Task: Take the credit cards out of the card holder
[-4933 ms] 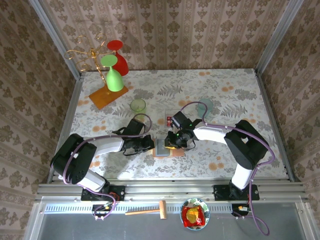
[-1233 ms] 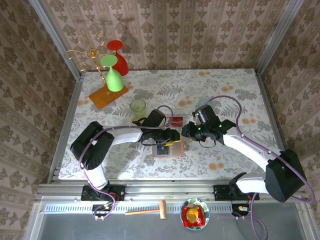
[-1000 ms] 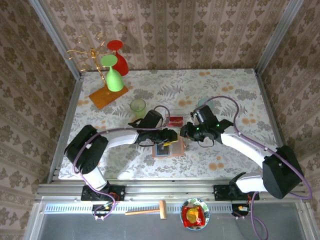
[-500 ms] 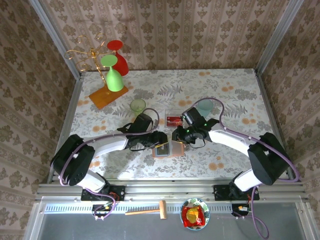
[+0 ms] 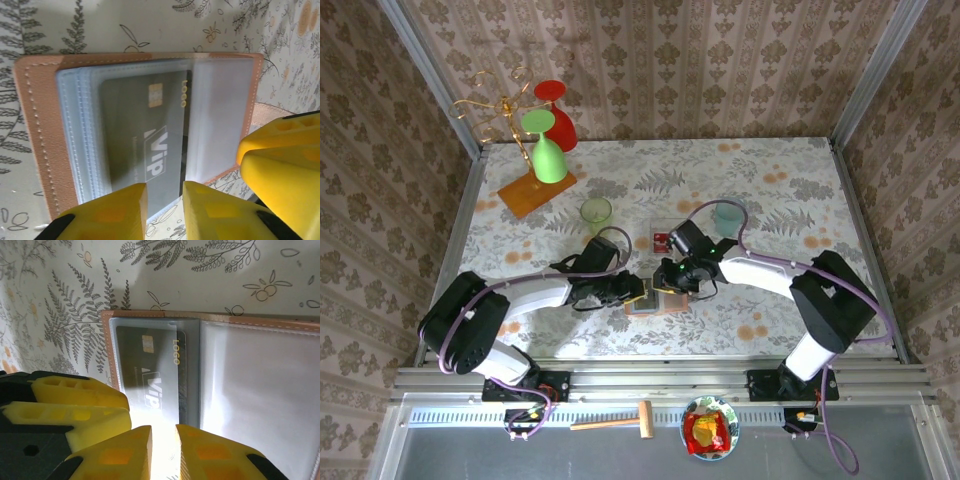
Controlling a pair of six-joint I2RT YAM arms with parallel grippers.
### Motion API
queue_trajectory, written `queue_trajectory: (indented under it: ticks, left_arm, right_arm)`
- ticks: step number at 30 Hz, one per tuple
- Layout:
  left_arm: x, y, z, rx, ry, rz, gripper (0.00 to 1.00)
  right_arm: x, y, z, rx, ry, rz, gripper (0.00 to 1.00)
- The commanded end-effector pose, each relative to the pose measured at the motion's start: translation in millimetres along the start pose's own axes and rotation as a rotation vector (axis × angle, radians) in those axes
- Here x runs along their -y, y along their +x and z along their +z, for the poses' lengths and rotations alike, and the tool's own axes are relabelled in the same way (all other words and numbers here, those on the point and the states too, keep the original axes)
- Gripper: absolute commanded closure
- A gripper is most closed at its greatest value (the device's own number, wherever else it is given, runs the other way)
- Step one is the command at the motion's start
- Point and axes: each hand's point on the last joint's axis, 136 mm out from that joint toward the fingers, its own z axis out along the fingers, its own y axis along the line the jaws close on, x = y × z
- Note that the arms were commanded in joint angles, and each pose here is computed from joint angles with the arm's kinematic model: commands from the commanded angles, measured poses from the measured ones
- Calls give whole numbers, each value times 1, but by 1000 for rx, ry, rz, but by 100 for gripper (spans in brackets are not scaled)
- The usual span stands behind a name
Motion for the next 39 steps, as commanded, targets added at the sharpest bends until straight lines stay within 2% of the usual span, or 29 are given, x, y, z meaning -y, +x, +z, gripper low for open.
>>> queue_trajectory:
  ticks: [1, 30, 39]
  left_arm:
    - [-8, 0, 2, -1, -15, -10, 75]
    - [-17, 0, 2, -2, -47, -17, 77]
    - [-19, 1, 2, -8, -51, -21, 77]
  right_arm:
    - [-12, -1, 5, -11, -30, 5, 79]
    - [-5, 4, 30, -70, -19, 22, 79]
    - [4, 4, 31, -72, 31, 14, 74]
